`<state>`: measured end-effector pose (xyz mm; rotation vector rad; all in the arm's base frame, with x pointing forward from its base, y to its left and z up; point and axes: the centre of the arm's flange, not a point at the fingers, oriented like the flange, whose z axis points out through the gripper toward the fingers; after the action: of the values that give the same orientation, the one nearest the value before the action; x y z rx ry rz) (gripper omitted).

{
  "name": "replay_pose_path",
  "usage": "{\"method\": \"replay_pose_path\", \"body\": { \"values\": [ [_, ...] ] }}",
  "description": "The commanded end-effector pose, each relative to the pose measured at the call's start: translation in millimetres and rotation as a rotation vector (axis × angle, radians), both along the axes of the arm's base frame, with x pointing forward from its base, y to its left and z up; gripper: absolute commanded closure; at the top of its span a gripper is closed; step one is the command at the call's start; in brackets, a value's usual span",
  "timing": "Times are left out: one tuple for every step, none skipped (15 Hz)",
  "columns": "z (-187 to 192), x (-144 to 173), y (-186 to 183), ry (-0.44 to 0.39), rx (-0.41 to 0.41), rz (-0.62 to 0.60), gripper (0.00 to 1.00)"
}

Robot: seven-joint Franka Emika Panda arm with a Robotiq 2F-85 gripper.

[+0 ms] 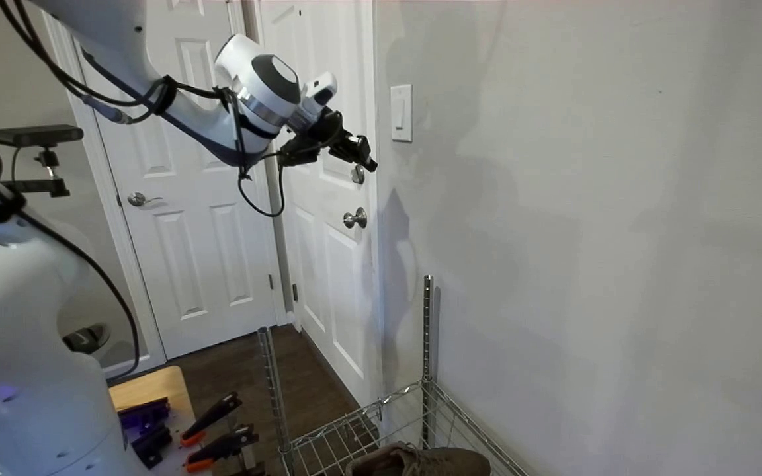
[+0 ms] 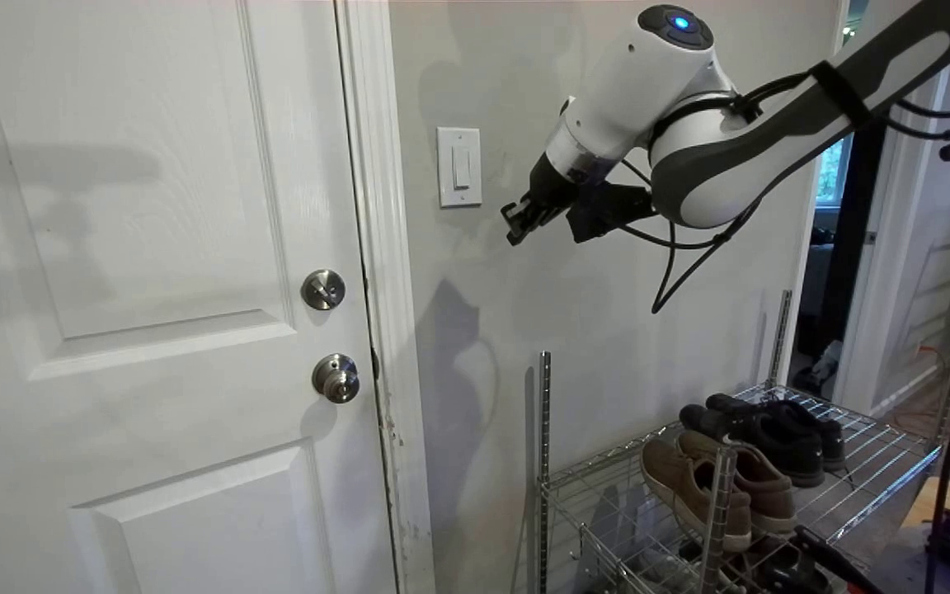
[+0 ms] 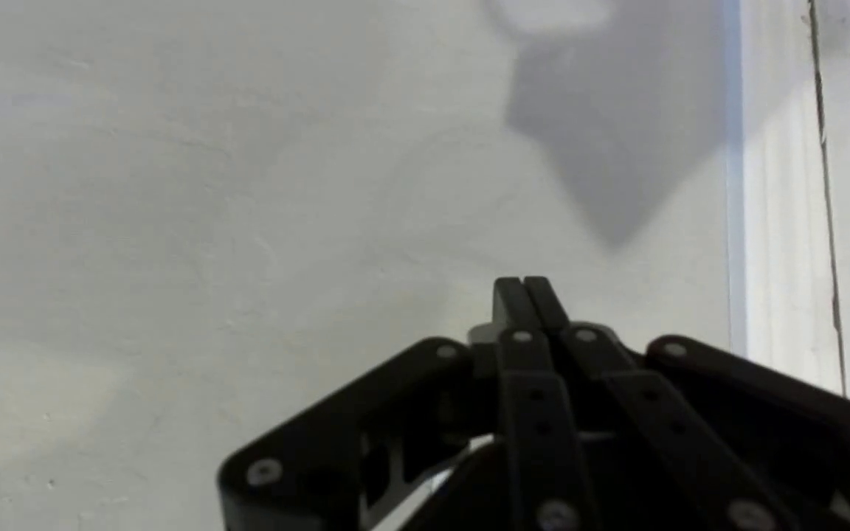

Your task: Switch off the light switch

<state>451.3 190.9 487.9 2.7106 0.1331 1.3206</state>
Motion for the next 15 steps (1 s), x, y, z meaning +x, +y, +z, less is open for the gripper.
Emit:
{"method": "replay_pose_path", "body": {
  "values": [
    [-0.9, 4.5, 14.0, -0.062, -0.003, 0.006, 0.95],
    [0.6, 4.5, 16.6, -0.071, -0.006, 0.007, 0.95],
    [2.1, 5.0, 18.6, -0.078, -0.008, 0.005, 0.95],
    [3.9, 5.4, 20.9, -0.085, -0.009, 0.007, 0.95],
    [6.0, 5.4, 22.9, -0.096, -0.009, 0.008, 0.95],
    [8.4, 5.4, 25.1, -0.109, -0.009, 0.011, 0.96],
    [10.8, 6.2, 26.7, -0.117, -0.01, 0.013, 0.95],
    [13.1, 8.1, 28.3, -0.124, -0.009, 0.012, 0.95],
    [15.0, 9.6, 29.7, -0.127, -0.008, 0.01, 0.95],
    [17.0, 11.1, 31.6, -0.132, -0.008, 0.011, 0.95],
    [19.3, 12.4, 33.2, -0.139, -0.006, 0.009, 0.95],
    [22.5, 13.8, 34.9, -0.151, -0.004, 0.009, 0.95],
    [25.5, 14.8, 36.1, -0.16, -0.003, 0.012, 0.95],
    [28.3, 18.1, 37.1, -0.167, -0.003, 0.009, 0.95],
    [29.7, 21.4, 37.7, -0.172, -0.006, 0.01, 0.95]
  ]
}}
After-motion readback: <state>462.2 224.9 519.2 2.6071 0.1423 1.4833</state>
